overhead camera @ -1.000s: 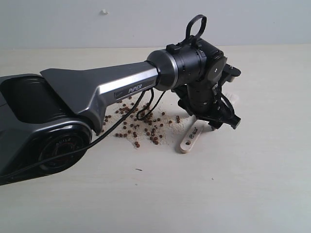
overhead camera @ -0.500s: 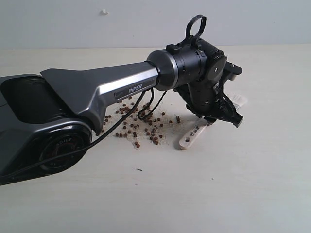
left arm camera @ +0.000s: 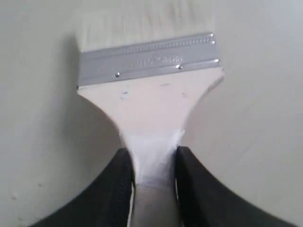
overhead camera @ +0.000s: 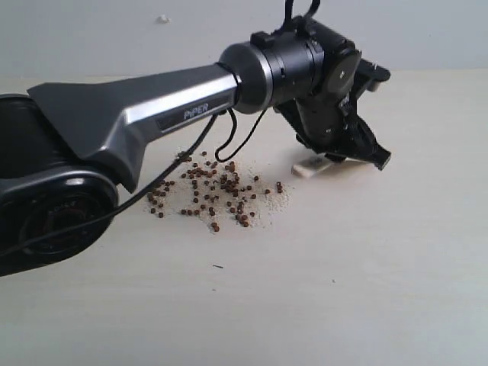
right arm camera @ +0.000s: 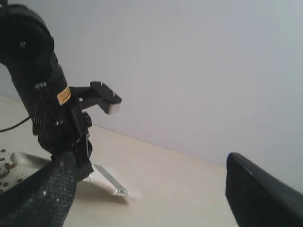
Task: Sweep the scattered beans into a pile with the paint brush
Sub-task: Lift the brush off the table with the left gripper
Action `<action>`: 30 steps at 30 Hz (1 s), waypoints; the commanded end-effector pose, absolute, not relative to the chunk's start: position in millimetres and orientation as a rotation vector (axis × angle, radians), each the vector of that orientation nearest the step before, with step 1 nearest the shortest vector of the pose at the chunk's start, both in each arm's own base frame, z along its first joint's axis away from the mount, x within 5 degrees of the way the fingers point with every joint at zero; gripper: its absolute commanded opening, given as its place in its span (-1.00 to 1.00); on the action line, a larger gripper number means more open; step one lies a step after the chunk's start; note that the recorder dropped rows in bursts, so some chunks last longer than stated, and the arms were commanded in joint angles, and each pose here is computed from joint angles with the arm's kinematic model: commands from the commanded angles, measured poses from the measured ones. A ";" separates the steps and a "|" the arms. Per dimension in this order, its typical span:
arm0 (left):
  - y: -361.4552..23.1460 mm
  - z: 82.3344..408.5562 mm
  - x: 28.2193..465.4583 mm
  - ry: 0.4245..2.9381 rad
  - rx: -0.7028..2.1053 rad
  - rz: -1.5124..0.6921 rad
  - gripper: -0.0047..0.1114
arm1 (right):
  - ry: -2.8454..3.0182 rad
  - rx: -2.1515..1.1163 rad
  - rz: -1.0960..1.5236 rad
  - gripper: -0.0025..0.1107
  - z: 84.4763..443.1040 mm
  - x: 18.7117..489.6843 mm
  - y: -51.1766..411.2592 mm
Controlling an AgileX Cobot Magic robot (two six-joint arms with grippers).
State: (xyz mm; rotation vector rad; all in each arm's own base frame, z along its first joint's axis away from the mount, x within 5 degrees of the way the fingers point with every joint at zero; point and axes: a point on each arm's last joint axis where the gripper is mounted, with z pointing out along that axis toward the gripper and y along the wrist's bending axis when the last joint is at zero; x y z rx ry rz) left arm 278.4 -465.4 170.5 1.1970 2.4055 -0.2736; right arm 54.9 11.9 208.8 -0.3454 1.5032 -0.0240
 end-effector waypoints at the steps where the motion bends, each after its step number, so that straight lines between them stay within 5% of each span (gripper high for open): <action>1: -461.1 200.0 276.7 2.356 1.194 -0.280 -0.92 | 1.506 -0.347 -0.033 0.44 207.6 55.2 11.6; 30: -442.7 242.8 263.4 2.310 1.409 -0.214 -0.92 | 1.458 -0.387 -0.090 0.44 211.0 55.1 11.4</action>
